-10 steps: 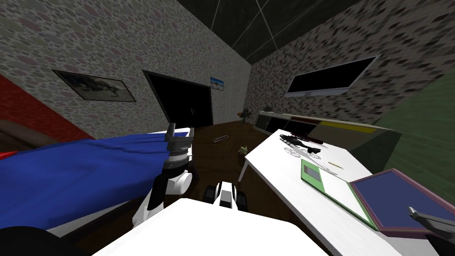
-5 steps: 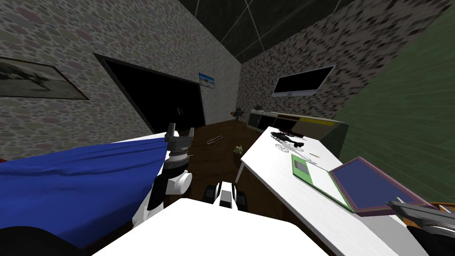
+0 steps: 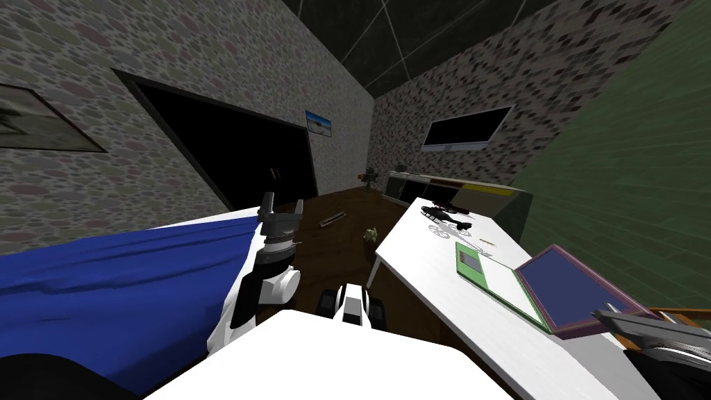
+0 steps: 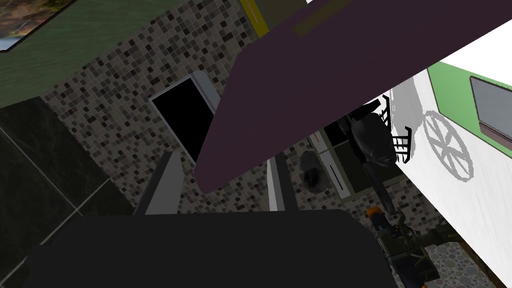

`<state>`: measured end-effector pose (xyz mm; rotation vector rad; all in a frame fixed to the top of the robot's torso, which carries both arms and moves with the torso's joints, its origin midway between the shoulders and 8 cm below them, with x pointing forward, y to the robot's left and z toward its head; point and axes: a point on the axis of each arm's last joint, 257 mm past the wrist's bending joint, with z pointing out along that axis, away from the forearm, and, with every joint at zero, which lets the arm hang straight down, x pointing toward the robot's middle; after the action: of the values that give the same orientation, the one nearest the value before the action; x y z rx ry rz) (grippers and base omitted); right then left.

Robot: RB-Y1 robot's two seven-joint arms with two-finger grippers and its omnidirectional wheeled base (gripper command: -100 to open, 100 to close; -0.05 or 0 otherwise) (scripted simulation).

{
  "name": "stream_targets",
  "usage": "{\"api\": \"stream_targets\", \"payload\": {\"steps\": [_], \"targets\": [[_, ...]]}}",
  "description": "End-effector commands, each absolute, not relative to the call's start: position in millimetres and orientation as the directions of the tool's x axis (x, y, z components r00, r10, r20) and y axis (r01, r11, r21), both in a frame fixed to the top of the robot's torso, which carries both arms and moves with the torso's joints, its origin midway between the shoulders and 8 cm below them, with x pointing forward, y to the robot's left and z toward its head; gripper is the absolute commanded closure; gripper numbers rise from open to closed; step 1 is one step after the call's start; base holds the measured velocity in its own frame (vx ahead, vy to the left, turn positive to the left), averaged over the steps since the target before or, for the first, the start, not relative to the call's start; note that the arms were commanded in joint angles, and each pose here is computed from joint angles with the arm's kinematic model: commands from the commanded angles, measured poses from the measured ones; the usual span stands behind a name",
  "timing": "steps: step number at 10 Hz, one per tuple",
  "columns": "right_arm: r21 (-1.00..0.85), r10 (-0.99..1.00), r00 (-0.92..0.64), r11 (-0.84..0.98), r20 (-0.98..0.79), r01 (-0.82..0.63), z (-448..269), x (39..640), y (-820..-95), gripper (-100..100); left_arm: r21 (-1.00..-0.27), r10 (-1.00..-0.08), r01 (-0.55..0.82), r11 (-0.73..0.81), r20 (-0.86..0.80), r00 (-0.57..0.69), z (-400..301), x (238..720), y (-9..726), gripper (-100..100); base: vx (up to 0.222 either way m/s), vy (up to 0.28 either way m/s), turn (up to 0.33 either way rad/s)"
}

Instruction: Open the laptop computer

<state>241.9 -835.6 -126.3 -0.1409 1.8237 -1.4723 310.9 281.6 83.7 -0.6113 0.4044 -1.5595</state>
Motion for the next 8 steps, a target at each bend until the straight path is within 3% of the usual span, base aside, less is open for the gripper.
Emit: {"api": "stream_targets", "payload": {"steps": [1, 8], "targets": [[-0.923, -0.52, -0.763, 0.23, -0.384, 0.307, -134, 235, -838, 100, -0.595, -0.99, 0.799, -0.088, 0.138, -0.007, 84, 311, 282, 0, -0.098, 0.0, 0.237], [-0.98, -0.475, -0.858, 0.068, -0.196, 0.187, -140, 222, -840, 100, -0.595, -0.99, 0.799, -0.088, 0.138, -0.007, 84, 311, 282, 0, -0.072, 0.004, 0.204]]}}
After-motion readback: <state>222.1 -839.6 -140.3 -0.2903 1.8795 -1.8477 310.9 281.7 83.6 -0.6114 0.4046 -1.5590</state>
